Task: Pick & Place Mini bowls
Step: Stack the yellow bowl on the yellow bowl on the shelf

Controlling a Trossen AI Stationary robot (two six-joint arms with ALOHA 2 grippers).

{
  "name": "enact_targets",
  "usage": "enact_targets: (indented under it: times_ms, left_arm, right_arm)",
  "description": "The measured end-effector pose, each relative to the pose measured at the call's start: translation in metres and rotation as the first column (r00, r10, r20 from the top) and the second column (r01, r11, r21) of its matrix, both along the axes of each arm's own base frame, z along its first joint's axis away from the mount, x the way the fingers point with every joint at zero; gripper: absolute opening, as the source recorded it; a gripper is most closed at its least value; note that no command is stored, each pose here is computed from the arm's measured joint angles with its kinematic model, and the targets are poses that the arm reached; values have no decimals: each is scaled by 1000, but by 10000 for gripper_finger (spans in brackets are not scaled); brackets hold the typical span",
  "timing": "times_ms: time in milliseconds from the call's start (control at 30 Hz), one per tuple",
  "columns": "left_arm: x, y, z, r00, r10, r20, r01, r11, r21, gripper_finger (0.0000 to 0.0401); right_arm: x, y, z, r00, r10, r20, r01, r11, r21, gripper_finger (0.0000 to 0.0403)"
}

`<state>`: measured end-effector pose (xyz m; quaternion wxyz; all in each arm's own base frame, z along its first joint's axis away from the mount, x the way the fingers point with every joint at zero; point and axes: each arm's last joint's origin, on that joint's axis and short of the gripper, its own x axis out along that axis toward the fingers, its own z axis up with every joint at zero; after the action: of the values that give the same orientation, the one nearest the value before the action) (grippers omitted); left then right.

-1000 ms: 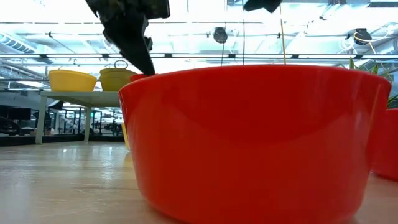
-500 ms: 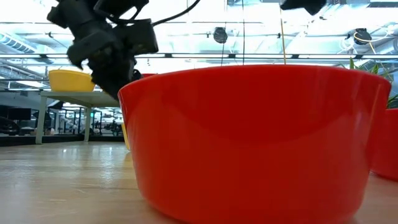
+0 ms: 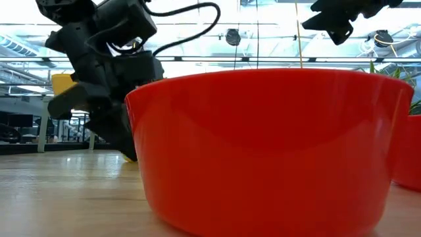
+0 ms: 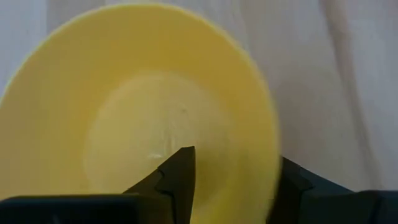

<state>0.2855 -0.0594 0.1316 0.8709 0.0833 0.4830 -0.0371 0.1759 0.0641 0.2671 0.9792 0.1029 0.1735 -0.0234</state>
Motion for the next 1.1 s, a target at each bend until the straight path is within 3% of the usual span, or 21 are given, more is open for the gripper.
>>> enact_targets:
  times_ms: [167, 367, 633, 767, 867, 1100]
  left_arm:
    - [1, 1, 1, 1000, 25, 14, -25, 1000, 15, 117]
    - [-1, 1, 18, 994, 71, 79, -69, 997, -24, 14]
    - [-10, 3, 76, 952, 144, 271, -110, 984, -137, 7]
    - [-25, 13, 110, 889, 227, 398, -200, 974, -108, 12]
    - [-43, 26, 128, 825, 336, 453, -357, 933, -41, 16]
    - [-93, 52, 158, 649, 530, 547, -632, 775, -2, 9]
  right_arm:
    - [-1, 0, -2, 1000, 3, 0, -3, 1000, 0, 156]
    - [-1, 0, -14, 1000, 4, 5, -4, 1000, -1, 155]
    - [0, 0, -31, 984, 18, 179, -20, 1000, 11, 155]
    - [-3, -1, -38, 954, 34, 298, -29, 999, -22, 155]
    - [-7, -3, -42, 918, 37, 395, -27, 999, -31, 155]
    - [-17, -6, -45, 828, 76, 555, -62, 997, -44, 155]
